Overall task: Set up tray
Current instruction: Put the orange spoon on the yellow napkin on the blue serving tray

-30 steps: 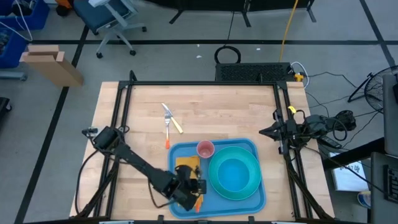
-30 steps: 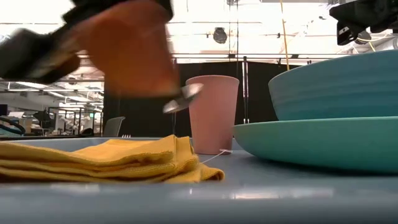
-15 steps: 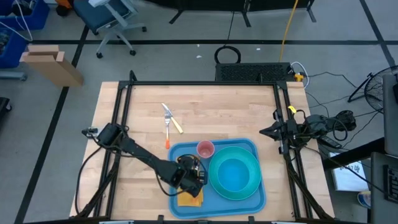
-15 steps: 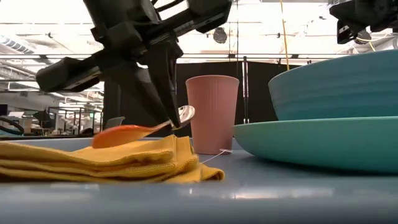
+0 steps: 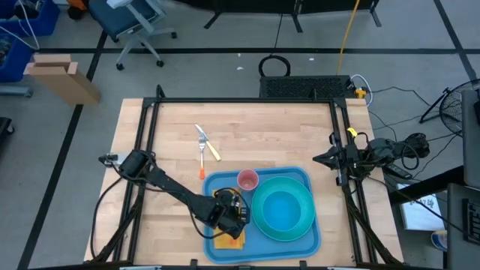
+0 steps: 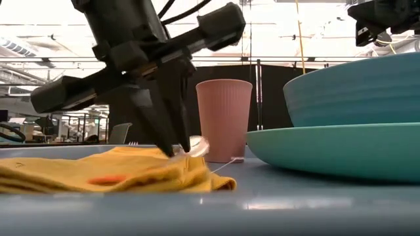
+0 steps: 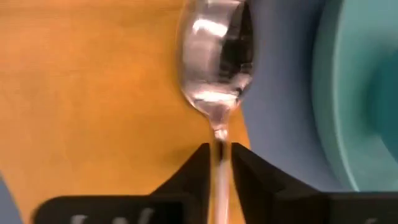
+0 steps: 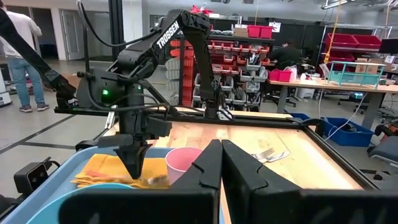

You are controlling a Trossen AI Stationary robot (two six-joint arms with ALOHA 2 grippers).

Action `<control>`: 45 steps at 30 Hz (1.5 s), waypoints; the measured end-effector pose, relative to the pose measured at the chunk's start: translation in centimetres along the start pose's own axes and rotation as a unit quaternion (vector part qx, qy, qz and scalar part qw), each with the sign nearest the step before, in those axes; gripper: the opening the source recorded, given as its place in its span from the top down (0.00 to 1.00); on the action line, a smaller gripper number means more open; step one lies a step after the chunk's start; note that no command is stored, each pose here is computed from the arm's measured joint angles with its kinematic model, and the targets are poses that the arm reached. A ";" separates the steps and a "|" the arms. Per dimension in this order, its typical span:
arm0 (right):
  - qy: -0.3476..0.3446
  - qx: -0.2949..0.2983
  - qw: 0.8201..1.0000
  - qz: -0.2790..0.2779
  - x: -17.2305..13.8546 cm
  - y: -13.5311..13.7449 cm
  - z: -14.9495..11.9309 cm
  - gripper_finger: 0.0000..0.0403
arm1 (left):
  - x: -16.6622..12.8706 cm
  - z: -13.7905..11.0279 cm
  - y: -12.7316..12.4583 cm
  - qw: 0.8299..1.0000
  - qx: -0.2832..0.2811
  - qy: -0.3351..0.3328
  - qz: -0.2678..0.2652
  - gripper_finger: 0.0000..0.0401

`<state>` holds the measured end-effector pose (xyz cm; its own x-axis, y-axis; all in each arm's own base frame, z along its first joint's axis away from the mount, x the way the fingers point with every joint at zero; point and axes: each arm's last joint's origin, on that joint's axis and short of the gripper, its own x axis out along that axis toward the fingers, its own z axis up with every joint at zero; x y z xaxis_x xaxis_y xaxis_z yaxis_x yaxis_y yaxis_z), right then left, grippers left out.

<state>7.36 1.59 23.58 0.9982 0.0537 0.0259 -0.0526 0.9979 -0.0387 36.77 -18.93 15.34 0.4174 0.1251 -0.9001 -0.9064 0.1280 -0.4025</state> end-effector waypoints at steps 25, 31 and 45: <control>0.000 0.004 1.000 0.000 0.0 0.0 0.0 1.00 | -3.7 0.0 -0.3 0.988 0.142 0.057 -0.023 0.73; 0.000 0.004 1.000 0.000 0.0 0.0 0.0 1.00 | -4.7 -0.6 -1.1 0.958 0.274 -0.002 -0.085 0.96; -0.007 0.003 1.000 -0.001 0.0 0.0 0.1 1.00 | -2.5 2.8 -2.6 0.906 0.413 -0.039 -0.080 1.00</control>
<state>7.35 1.58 23.71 0.9979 0.0512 0.0397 -0.0500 0.9982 -0.0323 38.24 -16.78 19.11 0.5711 0.1053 -0.8141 -0.4901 0.8393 -0.2352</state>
